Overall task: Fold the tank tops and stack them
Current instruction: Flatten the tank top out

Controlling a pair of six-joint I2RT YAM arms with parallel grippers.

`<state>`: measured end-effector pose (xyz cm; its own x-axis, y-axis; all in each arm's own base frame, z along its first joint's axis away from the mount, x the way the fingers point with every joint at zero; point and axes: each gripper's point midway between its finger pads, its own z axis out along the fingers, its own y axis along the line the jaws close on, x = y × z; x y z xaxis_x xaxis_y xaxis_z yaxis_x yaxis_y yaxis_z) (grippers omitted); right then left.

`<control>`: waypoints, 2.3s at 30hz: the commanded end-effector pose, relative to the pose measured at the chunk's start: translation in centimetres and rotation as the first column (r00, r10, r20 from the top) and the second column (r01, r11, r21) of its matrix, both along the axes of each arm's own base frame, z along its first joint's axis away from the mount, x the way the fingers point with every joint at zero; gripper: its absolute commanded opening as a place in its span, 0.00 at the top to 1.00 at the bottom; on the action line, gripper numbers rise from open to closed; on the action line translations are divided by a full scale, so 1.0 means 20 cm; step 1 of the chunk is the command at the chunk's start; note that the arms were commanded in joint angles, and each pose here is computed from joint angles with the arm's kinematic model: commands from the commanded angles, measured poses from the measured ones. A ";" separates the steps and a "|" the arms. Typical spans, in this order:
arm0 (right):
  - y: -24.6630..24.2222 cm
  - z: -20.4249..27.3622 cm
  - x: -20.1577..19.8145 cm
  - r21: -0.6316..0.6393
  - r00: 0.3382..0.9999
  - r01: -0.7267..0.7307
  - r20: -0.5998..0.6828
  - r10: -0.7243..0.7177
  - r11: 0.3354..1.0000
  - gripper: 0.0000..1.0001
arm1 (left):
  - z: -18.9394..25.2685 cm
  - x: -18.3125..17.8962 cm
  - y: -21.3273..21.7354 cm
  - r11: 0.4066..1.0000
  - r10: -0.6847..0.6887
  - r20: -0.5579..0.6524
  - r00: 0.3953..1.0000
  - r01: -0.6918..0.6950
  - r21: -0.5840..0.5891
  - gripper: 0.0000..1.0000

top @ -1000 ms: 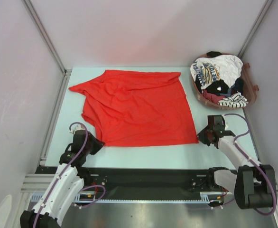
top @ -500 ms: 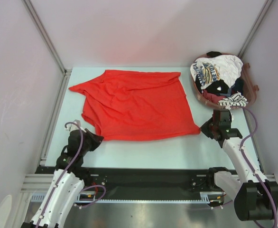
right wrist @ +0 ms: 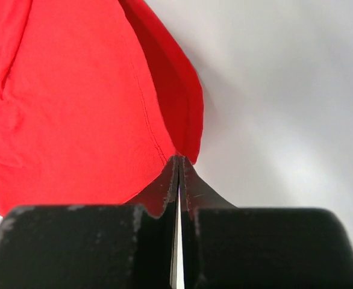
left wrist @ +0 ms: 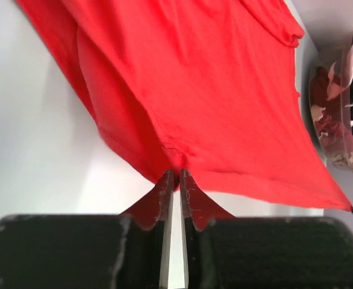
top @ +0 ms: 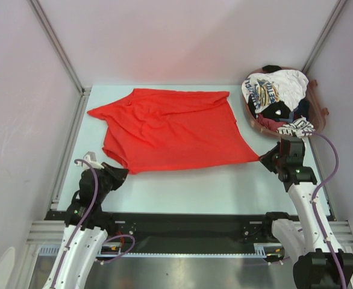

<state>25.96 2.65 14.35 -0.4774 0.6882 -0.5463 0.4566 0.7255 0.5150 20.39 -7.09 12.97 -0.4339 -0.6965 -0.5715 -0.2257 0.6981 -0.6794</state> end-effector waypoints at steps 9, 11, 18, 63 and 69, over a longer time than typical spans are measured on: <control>0.02 -0.07 0.00 0.013 0.998 -0.049 -0.039 0.050 0.999 1.00 | -0.17 0.05 -0.02 0.999 -0.022 -0.090 0.996 0.025 0.027 0.89; 0.03 -0.11 -0.01 0.025 0.997 -0.056 -0.052 0.057 0.998 1.00 | -0.20 0.05 -0.05 0.998 -0.063 -0.091 0.994 0.066 0.025 0.76; 0.03 -0.17 -0.02 0.026 0.996 -0.053 -0.070 0.055 0.998 1.00 | -0.37 0.02 -0.09 0.992 -0.113 -0.219 0.969 0.124 0.036 0.61; 0.03 -0.23 -0.01 0.039 0.993 -0.057 -0.098 0.061 0.998 1.00 | -0.46 0.18 -0.15 0.949 -0.167 -0.329 0.929 0.242 0.201 0.68; 0.03 -0.25 -0.01 0.043 0.993 -0.056 -0.103 0.061 0.997 1.00 | -0.44 0.18 -0.16 0.944 -0.182 -0.321 0.929 0.257 0.208 0.79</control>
<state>25.35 3.34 9.33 -0.5737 0.6847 -0.4495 0.4807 0.7258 0.4921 23.31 -9.52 2.98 -0.7457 -0.4358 -0.5040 -0.2590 0.8866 -0.3833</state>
